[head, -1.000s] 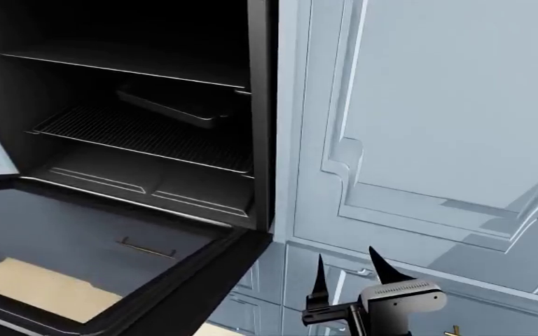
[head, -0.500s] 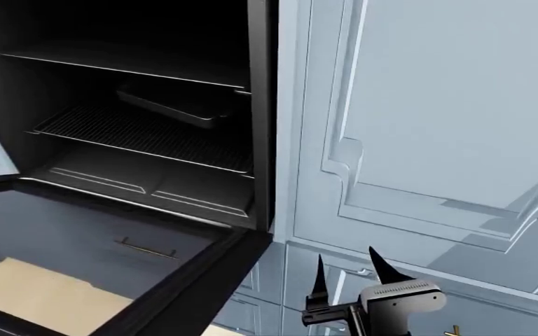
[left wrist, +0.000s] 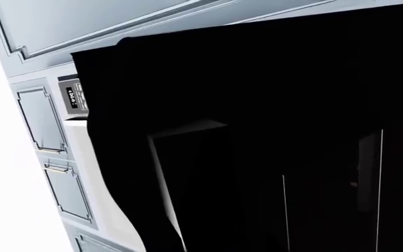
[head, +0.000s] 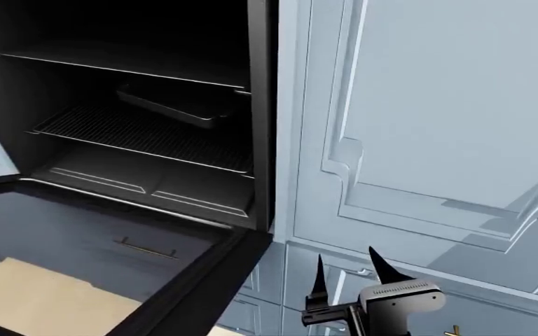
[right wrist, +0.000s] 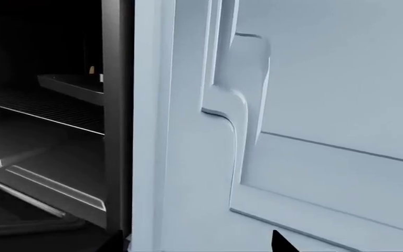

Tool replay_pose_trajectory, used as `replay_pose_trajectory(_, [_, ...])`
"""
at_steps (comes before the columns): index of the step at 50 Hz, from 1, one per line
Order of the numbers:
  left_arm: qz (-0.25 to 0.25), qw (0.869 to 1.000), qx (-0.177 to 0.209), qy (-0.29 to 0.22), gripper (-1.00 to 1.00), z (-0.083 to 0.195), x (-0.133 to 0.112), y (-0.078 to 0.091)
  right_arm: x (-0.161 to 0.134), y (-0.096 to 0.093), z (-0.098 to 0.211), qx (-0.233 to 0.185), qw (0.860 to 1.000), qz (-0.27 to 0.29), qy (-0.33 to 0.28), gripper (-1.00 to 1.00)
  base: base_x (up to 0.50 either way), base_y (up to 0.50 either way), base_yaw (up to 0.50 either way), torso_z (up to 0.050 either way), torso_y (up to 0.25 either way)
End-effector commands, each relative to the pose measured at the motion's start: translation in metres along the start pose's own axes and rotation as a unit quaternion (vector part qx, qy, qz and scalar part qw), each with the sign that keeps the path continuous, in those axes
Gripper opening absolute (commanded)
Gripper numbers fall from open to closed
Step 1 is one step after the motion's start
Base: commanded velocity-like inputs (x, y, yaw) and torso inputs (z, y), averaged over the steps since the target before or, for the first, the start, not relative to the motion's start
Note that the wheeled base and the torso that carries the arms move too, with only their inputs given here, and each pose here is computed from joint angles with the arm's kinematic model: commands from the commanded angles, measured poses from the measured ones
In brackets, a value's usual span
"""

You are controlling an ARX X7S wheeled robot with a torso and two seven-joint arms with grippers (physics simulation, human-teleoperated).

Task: Open the oven door

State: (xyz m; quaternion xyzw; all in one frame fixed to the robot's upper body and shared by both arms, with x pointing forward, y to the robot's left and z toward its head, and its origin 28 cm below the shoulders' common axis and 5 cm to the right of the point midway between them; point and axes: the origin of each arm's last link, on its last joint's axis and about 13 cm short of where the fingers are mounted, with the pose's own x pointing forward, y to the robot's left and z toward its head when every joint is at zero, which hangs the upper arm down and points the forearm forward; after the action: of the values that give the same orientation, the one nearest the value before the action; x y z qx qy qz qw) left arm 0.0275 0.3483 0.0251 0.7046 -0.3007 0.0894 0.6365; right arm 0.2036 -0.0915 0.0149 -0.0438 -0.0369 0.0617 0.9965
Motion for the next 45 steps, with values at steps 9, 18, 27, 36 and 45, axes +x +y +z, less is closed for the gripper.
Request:
replay_pose_trajectory(9, [0.143, 0.986, -0.086, 0.022, -1.0, 0.014, -0.002, -0.009, 0.0, 0.0, -0.001, 0.002, 1.0, 0.0, 0.001, 1.0, 0.0, 0.0, 0.0, 0.001, 0.002])
replay_pose_trajectory(18, [0.143, 0.985, -0.092, 0.024, -1.0, 0.016, -0.007, -0.016, 0.0, 0.0, -0.001, 0.002, 1.0, 0.001, 0.001, 1.0, -0.01, 0.0, 0.0, 0.001, 0.002])
replay_pose_trajectory(27, [0.146, 0.985, -0.091, 0.023, -1.0, 0.018, -0.014, -0.023, 0.0, 0.0, -0.001, 0.002, 1.0, 0.001, 0.001, 1.0, 0.0, 0.0, 0.0, 0.001, 0.002])
replay_pose_trajectory(36, [0.144, 0.985, -0.093, 0.025, -1.0, 0.021, -0.021, -0.034, 0.0, 0.0, 0.0, 0.001, 1.0, 0.001, 0.001, 1.0, 0.0, 0.0, 0.0, 0.001, 0.002])
replay_pose_trajectory(45, [0.147, 0.984, -0.094, 0.026, -1.0, 0.023, -0.027, -0.041, 0.0, 0.0, 0.0, 0.002, 1.0, 0.002, 0.0, 1.0, 0.0, 0.0, 0.0, 0.001, 0.001])
